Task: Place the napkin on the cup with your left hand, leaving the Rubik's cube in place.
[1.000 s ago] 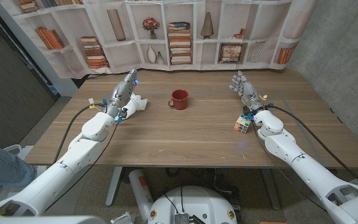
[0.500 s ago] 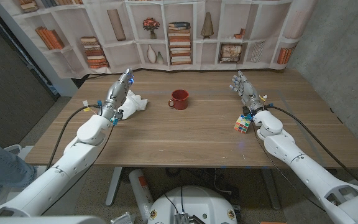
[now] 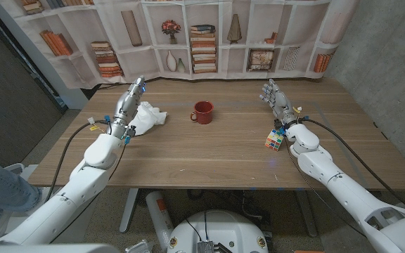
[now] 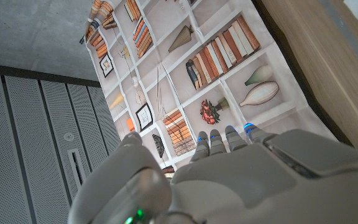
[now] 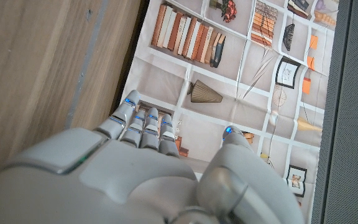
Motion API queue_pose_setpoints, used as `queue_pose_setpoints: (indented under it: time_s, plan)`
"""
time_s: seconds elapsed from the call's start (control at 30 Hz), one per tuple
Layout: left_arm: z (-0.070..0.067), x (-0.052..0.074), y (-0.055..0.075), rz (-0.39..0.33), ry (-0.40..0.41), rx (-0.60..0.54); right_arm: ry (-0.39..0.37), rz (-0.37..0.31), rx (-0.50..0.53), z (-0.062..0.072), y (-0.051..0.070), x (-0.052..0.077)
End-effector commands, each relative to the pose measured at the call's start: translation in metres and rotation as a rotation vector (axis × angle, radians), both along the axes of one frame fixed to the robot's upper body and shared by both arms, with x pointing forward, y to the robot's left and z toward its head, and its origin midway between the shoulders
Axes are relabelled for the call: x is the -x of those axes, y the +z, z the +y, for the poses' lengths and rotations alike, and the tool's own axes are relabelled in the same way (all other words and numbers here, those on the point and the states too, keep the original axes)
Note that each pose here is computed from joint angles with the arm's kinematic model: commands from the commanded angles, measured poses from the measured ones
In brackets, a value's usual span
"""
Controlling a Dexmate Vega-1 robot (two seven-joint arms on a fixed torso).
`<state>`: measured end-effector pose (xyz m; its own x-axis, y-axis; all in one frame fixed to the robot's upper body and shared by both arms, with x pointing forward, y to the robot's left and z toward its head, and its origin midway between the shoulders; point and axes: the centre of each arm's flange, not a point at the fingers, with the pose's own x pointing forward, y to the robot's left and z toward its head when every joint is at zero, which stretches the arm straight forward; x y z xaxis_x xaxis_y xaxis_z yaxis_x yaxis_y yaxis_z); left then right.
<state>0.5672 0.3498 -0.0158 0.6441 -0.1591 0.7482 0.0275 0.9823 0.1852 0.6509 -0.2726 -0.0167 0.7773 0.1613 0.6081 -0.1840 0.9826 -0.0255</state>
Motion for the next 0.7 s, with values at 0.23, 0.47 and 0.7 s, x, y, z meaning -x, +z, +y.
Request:
queue_pose_setpoints:
  time_s: [0.23,0.47,0.7]
  plan:
    - [0.005,0.013,-0.008,-0.058,0.099,-0.02,0.002,-0.005,0.004,0.0,0.003,0.001]
    - [0.009,0.02,-0.012,-0.066,0.147,-0.029,-0.005,0.002,0.022,-0.001,0.003,0.003]
    - [0.012,0.029,-0.013,-0.085,0.22,-0.042,-0.001,-0.001,0.016,-0.002,0.002,0.004]
